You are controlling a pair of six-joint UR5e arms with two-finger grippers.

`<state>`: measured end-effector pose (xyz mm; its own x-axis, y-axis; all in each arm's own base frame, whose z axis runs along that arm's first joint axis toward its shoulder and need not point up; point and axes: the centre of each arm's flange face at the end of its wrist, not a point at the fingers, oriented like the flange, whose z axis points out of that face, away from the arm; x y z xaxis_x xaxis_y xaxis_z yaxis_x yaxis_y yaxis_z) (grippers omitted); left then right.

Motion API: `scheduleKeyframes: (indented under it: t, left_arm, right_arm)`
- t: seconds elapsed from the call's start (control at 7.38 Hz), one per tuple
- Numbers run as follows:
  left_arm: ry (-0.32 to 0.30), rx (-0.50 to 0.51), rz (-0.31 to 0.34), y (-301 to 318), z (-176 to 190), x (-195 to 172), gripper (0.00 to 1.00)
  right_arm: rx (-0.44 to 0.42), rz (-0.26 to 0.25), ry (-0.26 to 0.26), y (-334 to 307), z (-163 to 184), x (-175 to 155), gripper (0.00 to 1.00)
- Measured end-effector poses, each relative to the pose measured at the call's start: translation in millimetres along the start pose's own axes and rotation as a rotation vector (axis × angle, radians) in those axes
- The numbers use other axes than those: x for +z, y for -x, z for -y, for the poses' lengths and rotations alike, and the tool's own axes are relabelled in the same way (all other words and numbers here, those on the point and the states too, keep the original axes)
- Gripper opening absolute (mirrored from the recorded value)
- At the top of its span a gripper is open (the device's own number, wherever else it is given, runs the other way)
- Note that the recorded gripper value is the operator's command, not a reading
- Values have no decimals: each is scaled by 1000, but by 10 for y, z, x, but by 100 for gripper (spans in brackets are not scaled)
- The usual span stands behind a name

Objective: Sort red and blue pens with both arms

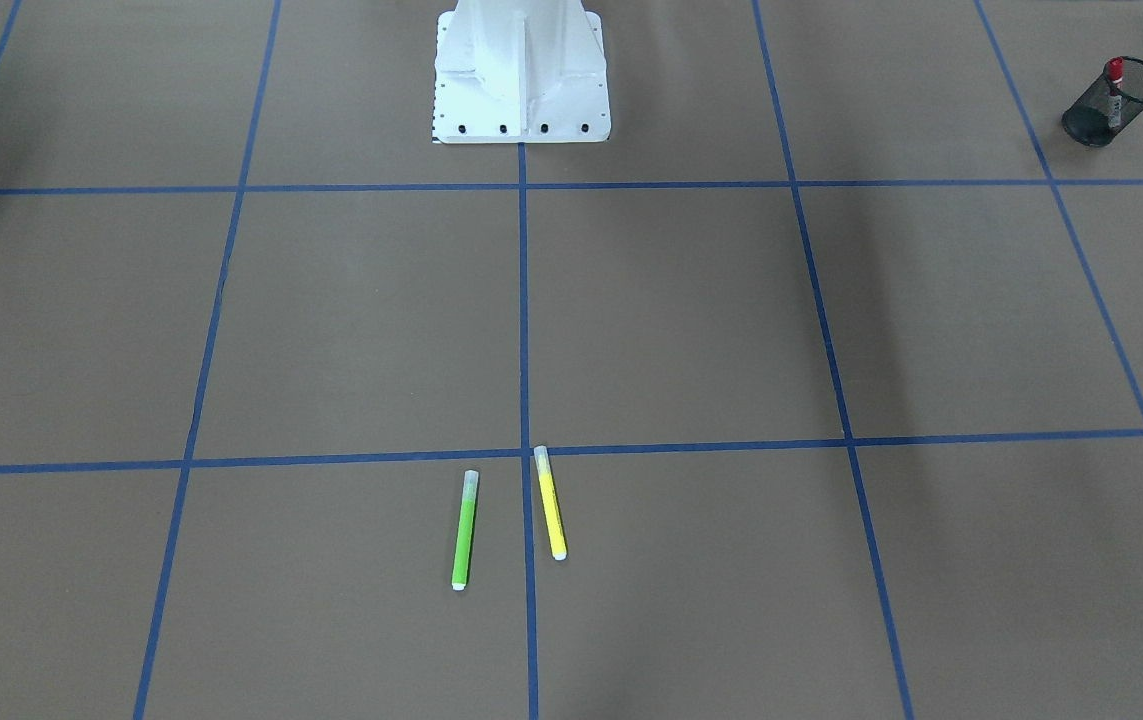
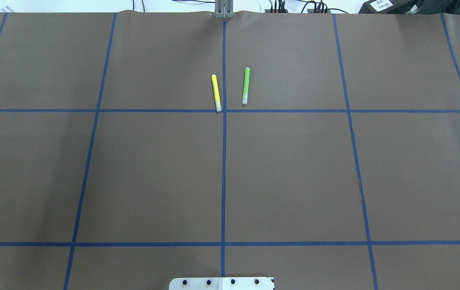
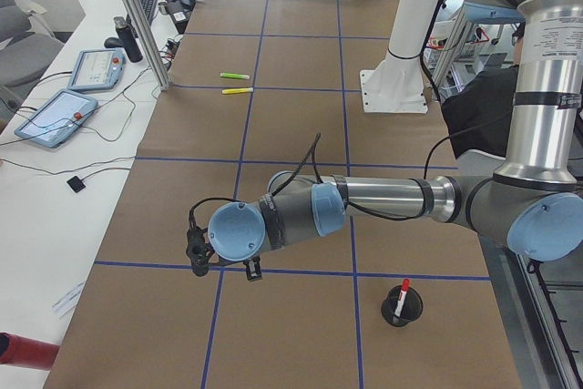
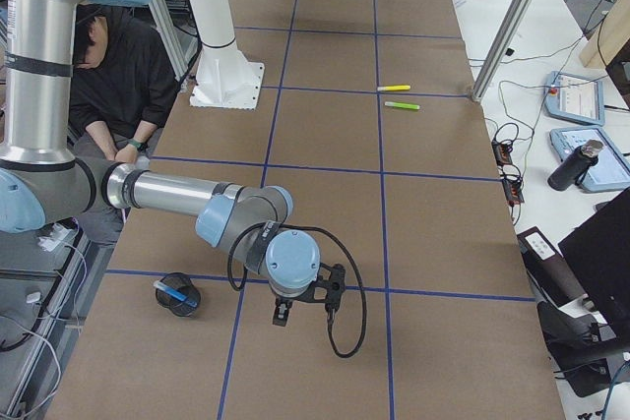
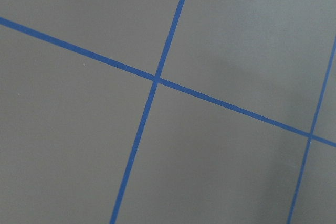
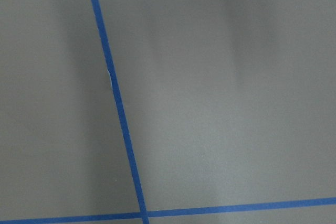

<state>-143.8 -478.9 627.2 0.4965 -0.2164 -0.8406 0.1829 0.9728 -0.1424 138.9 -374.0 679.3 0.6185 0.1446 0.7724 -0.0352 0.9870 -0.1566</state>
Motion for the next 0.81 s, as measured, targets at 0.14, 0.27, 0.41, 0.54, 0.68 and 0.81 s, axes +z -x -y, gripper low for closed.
scheduleKeyframes:
  t: [0.14, 0.27, 0.41, 0.54, 0.68, 0.81]
  left_arm:
    - [0, 13, 77, -201, 33, 89, 100]
    - [-9, 31, 156, -339, 36, 188, 100]
    - [-23, 58, 224, -321, -13, 296, 100]
    - [-46, 88, 273, -173, -142, 410, 100]
    - [-68, 109, 294, -17, -287, 489, 100]
    - [-80, 117, 300, 65, -373, 527, 100]
  right_arm:
    - [39, -13, -21, 262, 193, -130, 100]
    - [75, -23, -20, 486, 321, -147, 100]
    - [94, -30, -16, 595, 377, -137, 100]
    - [113, -46, -14, 632, 392, -134, 100]
    - [136, -76, -16, 635, 379, -145, 100]
    - [149, -106, -18, 630, 345, -154, 100]
